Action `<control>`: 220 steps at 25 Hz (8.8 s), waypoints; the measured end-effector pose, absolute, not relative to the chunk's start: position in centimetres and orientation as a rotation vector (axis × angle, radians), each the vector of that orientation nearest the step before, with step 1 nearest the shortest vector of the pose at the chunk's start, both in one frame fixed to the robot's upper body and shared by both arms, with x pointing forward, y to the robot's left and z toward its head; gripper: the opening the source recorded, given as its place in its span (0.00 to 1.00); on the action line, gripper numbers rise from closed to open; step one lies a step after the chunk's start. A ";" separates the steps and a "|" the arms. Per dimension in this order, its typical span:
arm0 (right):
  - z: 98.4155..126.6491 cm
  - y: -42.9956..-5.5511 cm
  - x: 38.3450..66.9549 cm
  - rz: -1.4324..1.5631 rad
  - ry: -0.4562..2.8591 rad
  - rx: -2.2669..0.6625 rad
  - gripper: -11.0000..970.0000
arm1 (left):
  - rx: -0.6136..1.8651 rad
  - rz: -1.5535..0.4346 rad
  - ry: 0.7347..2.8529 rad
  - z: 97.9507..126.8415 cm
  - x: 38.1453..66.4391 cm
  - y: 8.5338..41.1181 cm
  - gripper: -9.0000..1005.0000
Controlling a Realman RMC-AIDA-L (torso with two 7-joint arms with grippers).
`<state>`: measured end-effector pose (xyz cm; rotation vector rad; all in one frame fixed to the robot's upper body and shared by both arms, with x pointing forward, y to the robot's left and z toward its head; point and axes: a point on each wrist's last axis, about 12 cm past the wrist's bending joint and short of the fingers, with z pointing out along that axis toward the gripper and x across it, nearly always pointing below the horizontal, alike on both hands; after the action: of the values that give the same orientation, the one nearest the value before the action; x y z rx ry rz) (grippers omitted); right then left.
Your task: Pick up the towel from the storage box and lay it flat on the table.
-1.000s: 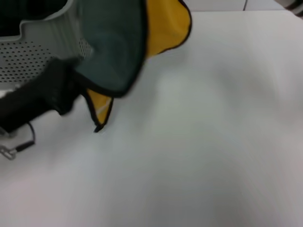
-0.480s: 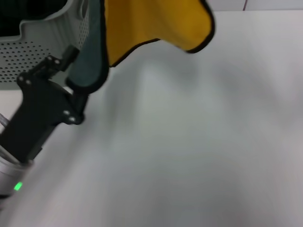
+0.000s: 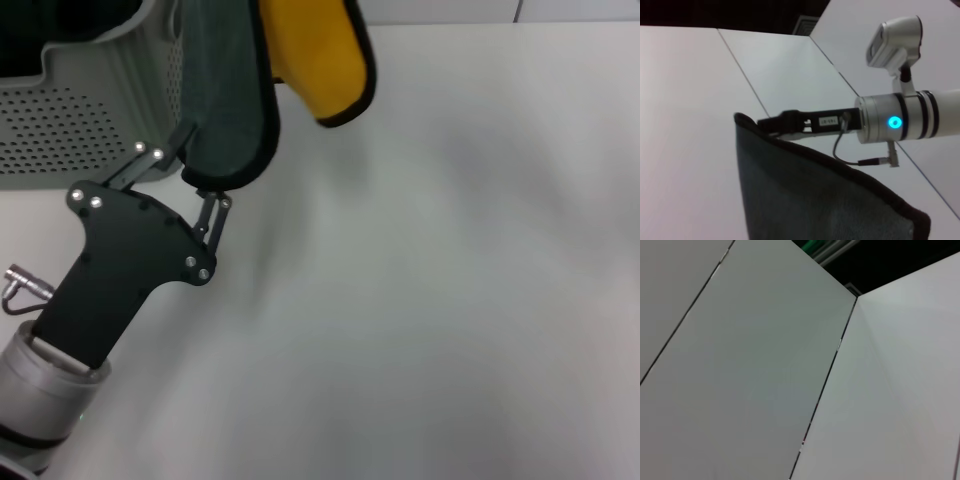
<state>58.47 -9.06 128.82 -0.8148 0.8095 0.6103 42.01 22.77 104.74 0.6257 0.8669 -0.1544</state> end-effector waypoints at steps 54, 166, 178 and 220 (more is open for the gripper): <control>129.6 -6.1 59.9 0.754 0.813 -0.784 0.02 | 0.847 0.158 0.758 104.6 43.8 19.8 0.57; 109.0 -24.1 50.8 1.425 1.554 -0.588 0.01 | 0.800 -1.276 1.707 110.4 50.2 32.5 0.06; 109.3 -23.3 55.8 1.146 1.669 -0.624 0.02 | 0.686 -1.036 1.833 109.4 52.7 33.4 0.07; 110.2 -21.8 54.4 1.021 1.420 -1.058 0.85 | 1.018 -0.927 1.318 109.3 49.4 30.2 0.65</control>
<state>54.39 -21.76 110.25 -1.0584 1.4203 1.0209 49.42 30.20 109.27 1.0175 1.3182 -0.9275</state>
